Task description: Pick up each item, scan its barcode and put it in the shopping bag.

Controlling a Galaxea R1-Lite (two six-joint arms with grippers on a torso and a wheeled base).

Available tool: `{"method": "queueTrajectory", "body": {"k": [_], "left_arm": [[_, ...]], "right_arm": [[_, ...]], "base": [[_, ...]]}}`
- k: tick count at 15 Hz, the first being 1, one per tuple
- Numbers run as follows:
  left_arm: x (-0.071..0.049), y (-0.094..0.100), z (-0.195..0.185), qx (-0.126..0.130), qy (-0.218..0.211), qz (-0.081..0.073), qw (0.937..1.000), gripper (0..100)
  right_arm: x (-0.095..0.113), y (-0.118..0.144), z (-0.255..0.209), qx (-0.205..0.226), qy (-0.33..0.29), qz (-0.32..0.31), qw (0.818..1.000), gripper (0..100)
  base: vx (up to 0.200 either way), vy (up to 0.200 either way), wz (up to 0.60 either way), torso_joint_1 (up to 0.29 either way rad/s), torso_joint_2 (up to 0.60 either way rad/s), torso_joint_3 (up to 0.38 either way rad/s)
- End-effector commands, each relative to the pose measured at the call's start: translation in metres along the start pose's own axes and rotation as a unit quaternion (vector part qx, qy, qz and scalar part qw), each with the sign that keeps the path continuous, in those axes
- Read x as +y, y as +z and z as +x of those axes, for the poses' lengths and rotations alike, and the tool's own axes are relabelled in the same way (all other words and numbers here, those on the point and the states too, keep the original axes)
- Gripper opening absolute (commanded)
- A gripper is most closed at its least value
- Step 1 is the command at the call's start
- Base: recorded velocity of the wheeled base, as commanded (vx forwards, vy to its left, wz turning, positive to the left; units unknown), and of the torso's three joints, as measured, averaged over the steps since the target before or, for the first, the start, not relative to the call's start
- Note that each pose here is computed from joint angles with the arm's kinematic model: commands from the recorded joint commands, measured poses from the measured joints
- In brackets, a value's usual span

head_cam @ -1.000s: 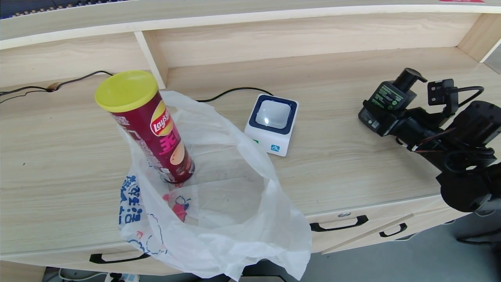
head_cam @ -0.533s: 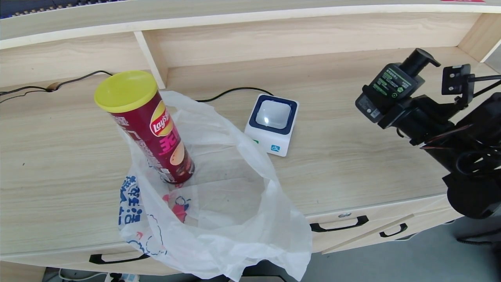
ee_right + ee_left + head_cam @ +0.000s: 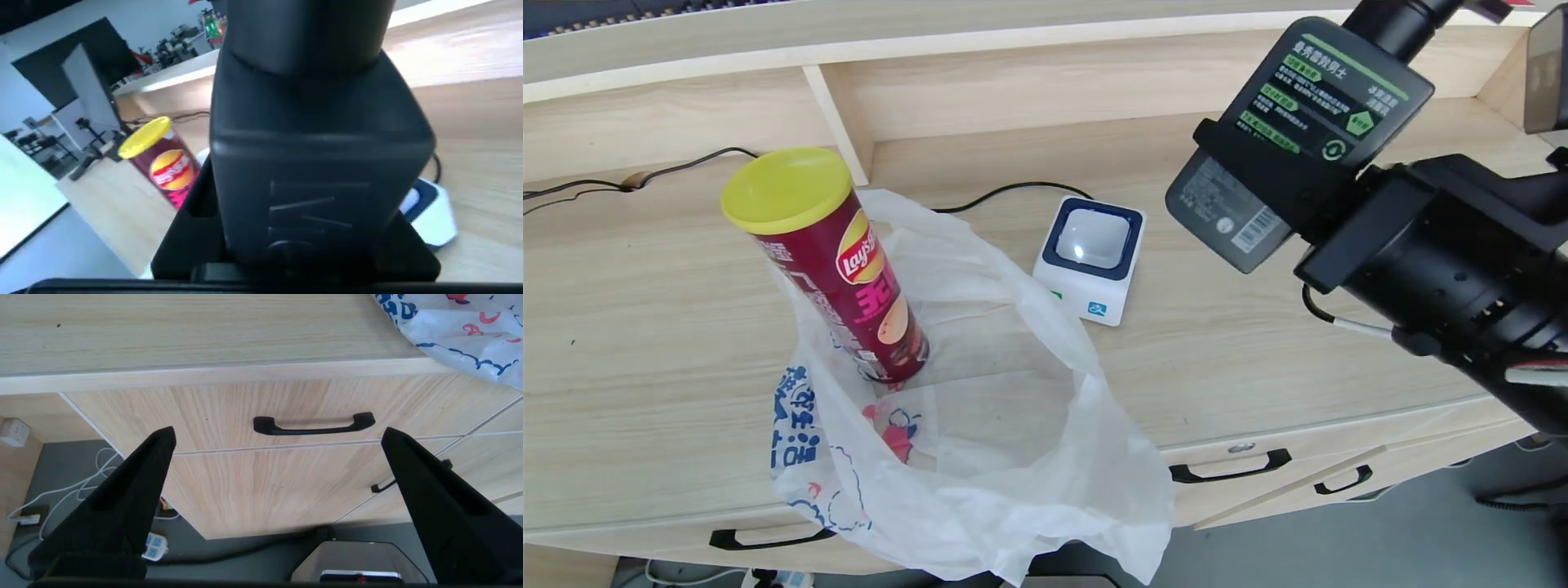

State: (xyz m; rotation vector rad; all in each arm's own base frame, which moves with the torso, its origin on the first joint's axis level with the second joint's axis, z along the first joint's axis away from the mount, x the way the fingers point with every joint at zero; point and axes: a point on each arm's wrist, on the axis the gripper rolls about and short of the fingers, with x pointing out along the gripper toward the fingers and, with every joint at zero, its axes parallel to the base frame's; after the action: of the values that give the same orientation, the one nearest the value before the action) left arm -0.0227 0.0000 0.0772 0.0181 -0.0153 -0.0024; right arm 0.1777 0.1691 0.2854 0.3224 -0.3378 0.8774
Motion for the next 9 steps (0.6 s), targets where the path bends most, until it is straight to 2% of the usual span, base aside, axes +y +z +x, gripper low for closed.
{"method": "queueTrajectory", "body": {"k": [1,3,5,9], "left_arm": [[0.000,0.000,0.000,-0.001,0.000,0.000,1.0000,100],[0.000,0.000,0.000,0.000,0.000,0.000,1.0000,100],[0.000,0.000,0.000,0.000,0.000,0.000,1.0000,100],[0.000,0.000,0.000,0.000,0.000,0.000,1.0000,100]], "right_arm": [[0.050,0.052,-0.009,-0.056,0.067,0.060,0.994,0],[0.072,0.055,-0.001,-0.061,0.090,0.119,0.987,0],[0.089,0.053,0.002,-0.056,0.116,0.140,0.982,0],[0.099,0.043,-0.005,-0.032,0.134,0.168,0.976,0]], "base": [[0.000,0.000,0.00,0.000,0.00,0.000],[0.000,0.000,0.00,0.000,0.00,0.000],[0.000,0.000,0.00,0.000,0.00,0.000],[0.000,0.000,0.00,0.000,0.00,0.000]]}}
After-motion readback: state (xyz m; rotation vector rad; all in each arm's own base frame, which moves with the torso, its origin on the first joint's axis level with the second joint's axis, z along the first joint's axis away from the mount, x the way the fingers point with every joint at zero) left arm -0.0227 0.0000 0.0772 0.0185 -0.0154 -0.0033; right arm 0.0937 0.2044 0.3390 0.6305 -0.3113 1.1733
